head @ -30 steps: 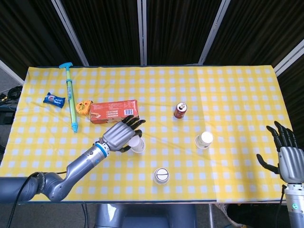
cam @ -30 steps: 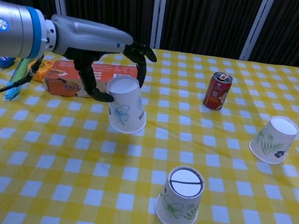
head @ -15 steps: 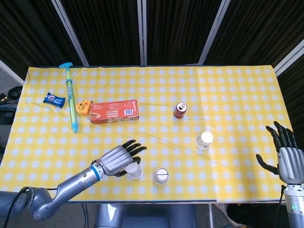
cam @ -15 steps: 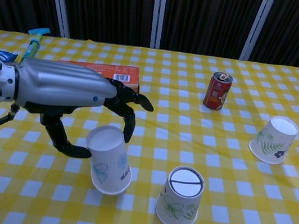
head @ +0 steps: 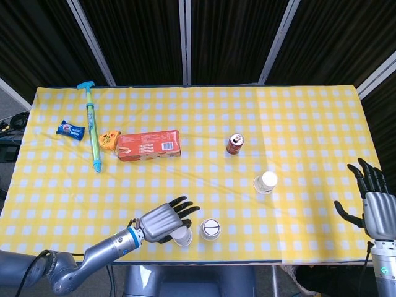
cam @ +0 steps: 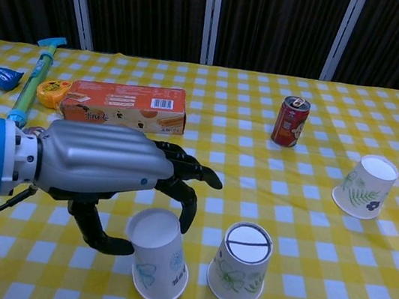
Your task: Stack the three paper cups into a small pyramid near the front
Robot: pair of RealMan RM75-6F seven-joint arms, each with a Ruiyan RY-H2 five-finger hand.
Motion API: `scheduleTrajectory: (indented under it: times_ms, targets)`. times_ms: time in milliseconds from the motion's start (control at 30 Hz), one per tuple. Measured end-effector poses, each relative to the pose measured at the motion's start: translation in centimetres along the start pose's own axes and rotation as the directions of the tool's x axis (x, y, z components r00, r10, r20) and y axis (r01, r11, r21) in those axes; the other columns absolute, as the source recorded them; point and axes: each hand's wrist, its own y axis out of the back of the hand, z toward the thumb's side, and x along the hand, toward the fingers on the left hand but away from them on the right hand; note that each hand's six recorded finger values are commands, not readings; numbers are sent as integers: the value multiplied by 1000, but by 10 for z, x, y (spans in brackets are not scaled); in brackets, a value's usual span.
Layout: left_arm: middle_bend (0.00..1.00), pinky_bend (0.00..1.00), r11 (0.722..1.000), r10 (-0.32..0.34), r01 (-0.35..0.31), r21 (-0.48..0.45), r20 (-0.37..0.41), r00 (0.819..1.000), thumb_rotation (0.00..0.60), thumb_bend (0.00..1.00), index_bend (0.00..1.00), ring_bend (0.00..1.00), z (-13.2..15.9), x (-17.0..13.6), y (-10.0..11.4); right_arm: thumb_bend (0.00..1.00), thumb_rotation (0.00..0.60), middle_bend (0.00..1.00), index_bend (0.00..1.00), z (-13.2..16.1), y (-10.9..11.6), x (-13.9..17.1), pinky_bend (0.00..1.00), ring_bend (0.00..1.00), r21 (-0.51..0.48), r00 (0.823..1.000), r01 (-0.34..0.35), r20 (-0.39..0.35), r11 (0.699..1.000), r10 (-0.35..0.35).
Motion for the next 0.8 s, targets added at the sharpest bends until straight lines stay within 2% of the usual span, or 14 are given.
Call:
scheduleTrajectory:
  times_ms: [600, 800]
  targets:
    - [0, 0, 1000, 27, -27, -1, -21, 999, 600, 375, 366, 0, 7, 24, -1, 171, 600, 0, 126, 2, -3, 1, 0, 0, -1, 1000, -12, -4, 1000, 12]
    - [0, 0, 1000, 26, -26, 7, -17, 1000, 600, 370, 312, 0, 14, 30, -4, 170, 600, 0, 126, 3, -1, 2, 0, 0, -5, 1000, -8, -7, 1000, 8]
